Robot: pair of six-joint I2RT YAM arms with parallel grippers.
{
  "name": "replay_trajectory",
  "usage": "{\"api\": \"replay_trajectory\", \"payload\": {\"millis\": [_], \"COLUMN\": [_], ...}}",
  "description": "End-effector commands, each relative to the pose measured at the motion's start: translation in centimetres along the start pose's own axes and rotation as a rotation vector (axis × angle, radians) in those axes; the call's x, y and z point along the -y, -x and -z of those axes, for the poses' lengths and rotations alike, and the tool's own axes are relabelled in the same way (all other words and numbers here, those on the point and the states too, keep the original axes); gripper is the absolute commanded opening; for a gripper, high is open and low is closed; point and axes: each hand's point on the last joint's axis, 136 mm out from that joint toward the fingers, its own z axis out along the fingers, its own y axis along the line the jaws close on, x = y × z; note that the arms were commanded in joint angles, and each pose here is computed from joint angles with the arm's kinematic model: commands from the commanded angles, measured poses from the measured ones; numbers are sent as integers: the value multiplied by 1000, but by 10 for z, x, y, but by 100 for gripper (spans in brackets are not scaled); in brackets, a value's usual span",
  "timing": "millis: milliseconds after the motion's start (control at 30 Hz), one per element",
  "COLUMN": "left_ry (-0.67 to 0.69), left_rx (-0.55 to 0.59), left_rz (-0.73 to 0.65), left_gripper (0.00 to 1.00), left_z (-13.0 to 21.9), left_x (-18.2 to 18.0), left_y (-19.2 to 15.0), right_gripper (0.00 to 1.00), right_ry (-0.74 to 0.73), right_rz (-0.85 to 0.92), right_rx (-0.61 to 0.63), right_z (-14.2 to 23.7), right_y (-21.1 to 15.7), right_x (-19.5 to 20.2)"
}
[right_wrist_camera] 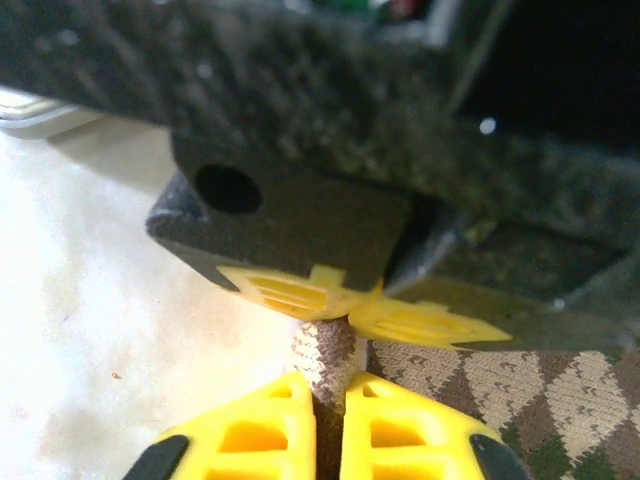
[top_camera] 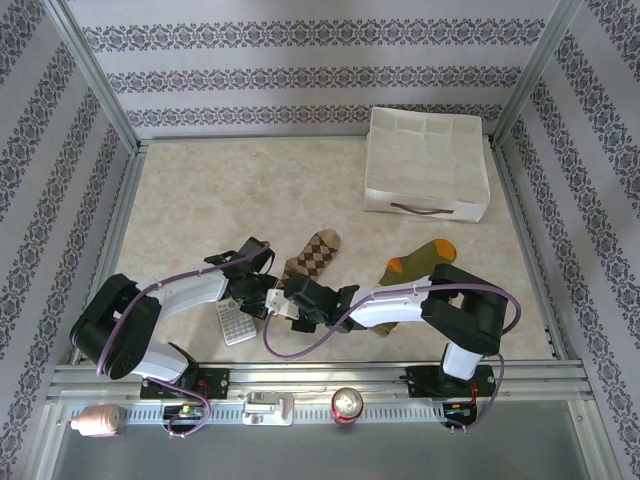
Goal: Roll the socks
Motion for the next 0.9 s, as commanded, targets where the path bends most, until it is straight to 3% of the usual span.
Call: {"api": "replay_trajectory", "payload": {"millis": [0, 100, 267, 367, 600, 867], "left_ry": [66, 19, -113, -182, -321, -341], "left_rx": [40, 48, 42, 54, 69, 50], "left_rz": [25, -4, -22, -49, -153, -216], "left_gripper": [0, 16, 56, 67, 67, 50], "left_z": [-3, 6, 21, 32, 44, 38], "left_x": [-19, -10, 5, 13, 30, 27], "left_y": [10, 11, 11, 12, 10, 7], "right_gripper": [0, 0, 0, 0, 0, 0], "right_ry": [19, 156, 397, 478, 568, 625], "right_rz": [-86, -209, -398, -503, -685, -855], "right_rx": [-22, -16, -72, -110, -146, -208], "right_z": [-5, -2, -5, -6, -7, -11], "right_y": [-8, -13, -30, -41, -56, -70], "right_x": [8, 2, -16, -18, -7, 7]}}
